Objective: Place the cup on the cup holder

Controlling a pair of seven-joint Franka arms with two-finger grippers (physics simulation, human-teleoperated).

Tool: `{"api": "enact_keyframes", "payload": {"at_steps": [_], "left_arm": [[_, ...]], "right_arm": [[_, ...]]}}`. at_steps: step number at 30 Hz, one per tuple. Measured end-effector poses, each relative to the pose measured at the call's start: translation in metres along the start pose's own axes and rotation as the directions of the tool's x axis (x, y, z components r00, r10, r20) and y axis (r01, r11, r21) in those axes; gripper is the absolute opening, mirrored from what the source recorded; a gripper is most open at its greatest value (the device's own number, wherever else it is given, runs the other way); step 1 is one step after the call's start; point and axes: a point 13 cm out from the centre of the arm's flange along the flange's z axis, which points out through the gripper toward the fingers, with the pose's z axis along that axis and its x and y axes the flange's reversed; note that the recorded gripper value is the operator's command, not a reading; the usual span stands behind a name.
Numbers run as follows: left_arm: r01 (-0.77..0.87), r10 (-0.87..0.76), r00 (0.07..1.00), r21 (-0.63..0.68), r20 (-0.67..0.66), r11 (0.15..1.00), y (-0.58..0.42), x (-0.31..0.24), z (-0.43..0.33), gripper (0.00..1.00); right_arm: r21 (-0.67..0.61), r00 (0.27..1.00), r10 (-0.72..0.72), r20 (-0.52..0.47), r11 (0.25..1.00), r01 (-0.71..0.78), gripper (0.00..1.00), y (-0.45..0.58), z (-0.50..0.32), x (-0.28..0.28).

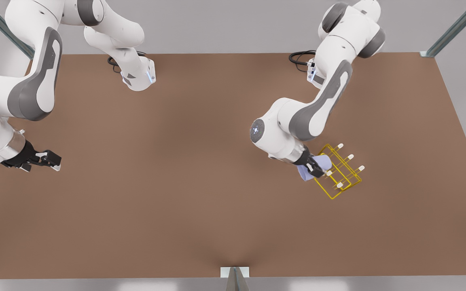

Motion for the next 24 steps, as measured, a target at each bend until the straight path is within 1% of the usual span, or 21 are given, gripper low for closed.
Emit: {"api": "enact_keyframes", "payload": {"at_steps": [2, 5, 8, 12, 17, 21, 24], "left_arm": [[-0.036, 0.028, 0.994, -0.068, -0.107, 0.997, 0.001, 0.008, 0.000, 0.73], [-0.088, 0.061, 0.968, -0.102, -0.242, 0.991, -0.006, 0.015, 0.007, 0.73], [-0.146, 0.099, 0.923, -0.099, -0.371, 0.984, -0.021, 0.015, 0.019, 0.73], [-0.186, 0.133, 0.840, -0.050, -0.527, 0.981, -0.041, 0.027, 0.032, 0.72], [-0.181, 0.149, 0.739, 0.020, -0.657, 0.983, -0.054, 0.053, 0.040, 0.73], [-0.193, 0.171, 0.653, 0.056, -0.737, 0.980, -0.070, 0.053, 0.050, 0.73], [-0.197, 0.174, 0.612, 0.064, -0.772, 0.978, -0.078, 0.054, 0.049, 0.73]], "right_arm": [[0.000, 1.000, 0.000, 0.001, 1.000, 0.000, 1.00, 0.000, 0.000, 0.000], [0.000, 1.000, 0.000, 0.001, 1.000, 0.000, 1.00, 0.000, -0.001, 0.000], [0.000, 1.000, 0.001, 0.001, 1.000, -0.001, 1.00, 0.000, -0.001, 0.000], [0.000, 1.000, 0.002, 0.001, 1.000, -0.002, 1.00, 0.000, 0.000, 0.000], [0.000, 1.000, 0.001, 0.001, 1.000, -0.001, 1.00, 0.001, 0.000, 0.000], [0.000, 1.000, 0.002, 0.000, 1.000, -0.002, 1.00, 0.001, 0.000, 0.000], [0.000, 1.000, 0.002, 0.000, 1.000, -0.002, 1.00, 0.001, 0.000, 0.000]]}}
